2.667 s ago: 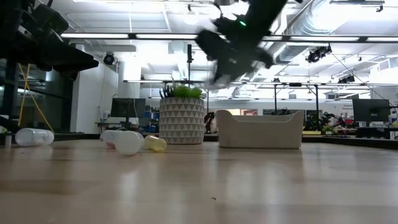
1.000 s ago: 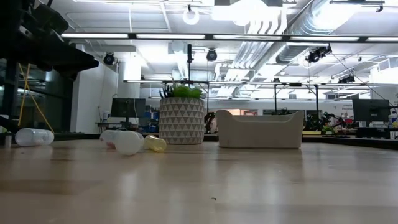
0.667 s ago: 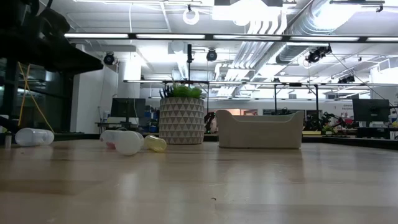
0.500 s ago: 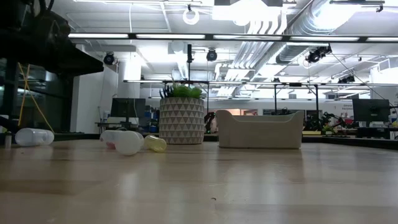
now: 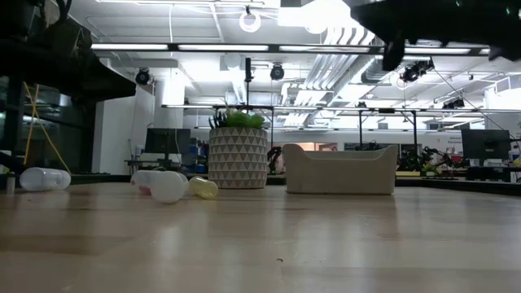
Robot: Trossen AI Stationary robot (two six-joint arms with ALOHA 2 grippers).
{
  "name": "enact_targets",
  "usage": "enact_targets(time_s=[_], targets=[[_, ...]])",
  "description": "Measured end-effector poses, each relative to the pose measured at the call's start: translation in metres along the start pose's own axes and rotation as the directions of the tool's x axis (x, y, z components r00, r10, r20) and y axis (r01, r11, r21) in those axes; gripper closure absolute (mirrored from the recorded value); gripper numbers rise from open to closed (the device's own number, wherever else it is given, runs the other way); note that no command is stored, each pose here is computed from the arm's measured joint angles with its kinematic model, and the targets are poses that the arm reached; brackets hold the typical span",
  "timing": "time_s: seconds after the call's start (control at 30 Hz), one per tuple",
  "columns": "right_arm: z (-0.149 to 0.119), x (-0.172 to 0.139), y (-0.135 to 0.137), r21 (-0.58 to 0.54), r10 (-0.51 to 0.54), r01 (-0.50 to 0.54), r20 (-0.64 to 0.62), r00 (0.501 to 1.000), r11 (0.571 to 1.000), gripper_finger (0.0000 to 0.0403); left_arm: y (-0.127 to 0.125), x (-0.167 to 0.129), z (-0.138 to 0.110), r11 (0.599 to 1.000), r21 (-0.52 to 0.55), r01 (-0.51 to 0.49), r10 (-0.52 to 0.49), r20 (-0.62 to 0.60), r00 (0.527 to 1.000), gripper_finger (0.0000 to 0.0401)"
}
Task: Pick and place pill bottles into a basket
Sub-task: Put the transparent medicine bottle into the gray bin
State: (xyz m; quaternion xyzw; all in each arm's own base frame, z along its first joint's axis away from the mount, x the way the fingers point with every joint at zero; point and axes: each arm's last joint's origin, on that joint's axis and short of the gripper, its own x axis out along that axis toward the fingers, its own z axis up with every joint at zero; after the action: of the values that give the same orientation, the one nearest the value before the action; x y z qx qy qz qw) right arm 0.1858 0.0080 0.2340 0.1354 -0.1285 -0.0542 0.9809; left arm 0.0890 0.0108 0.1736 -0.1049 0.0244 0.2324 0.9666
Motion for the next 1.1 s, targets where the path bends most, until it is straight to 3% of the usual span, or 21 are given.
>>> enact_targets(time_s=[0.17, 0.37, 0.6, 0.73, 0.87, 1.1], targets=[[-0.010, -0.032, -0.012, -0.118, 0.091, -0.088, 0.018, 0.996, 0.989, 0.0390, 0.001, 0.000, 0.000, 0.999, -0.028, -0.023, 0.023, 0.005, 1.000, 0.0258], [-0.019, -0.064, -0.020, -0.008, 0.114, -0.114, 0.026, 0.993, 0.994, 0.0401, 0.001, 0.000, 0.000, 0.998, -0.056, -0.037, 0.038, 0.009, 0.999, 0.0258], [-0.019, -0.078, -0.023, -0.015, 0.030, -0.034, -0.201, 0.979, 0.999, 0.0402, 0.001, 0.000, 0.000, 0.998, -0.055, -0.039, 0.039, 0.008, 0.999, 0.0258], [-0.016, -0.087, -0.027, -0.044, -0.053, 0.045, -0.192, 0.980, 0.998, 0.0398, 0.001, 0.000, 0.000, 0.998, -0.054, -0.039, 0.039, 0.007, 0.999, 0.0258], [-0.025, -0.094, -0.032, -0.079, -0.157, 0.140, -0.259, 0.953, 0.987, 0.0400, 0.001, 0.000, 0.000, 0.998, -0.054, -0.039, 0.040, 0.007, 0.999, 0.0258], [-0.027, -0.095, -0.034, -0.042, -0.203, 0.199, -0.273, 0.940, 0.979, 0.0397, 0.001, 0.000, 0.000, 0.998, -0.056, -0.038, 0.039, 0.010, 0.999, 0.0258]])
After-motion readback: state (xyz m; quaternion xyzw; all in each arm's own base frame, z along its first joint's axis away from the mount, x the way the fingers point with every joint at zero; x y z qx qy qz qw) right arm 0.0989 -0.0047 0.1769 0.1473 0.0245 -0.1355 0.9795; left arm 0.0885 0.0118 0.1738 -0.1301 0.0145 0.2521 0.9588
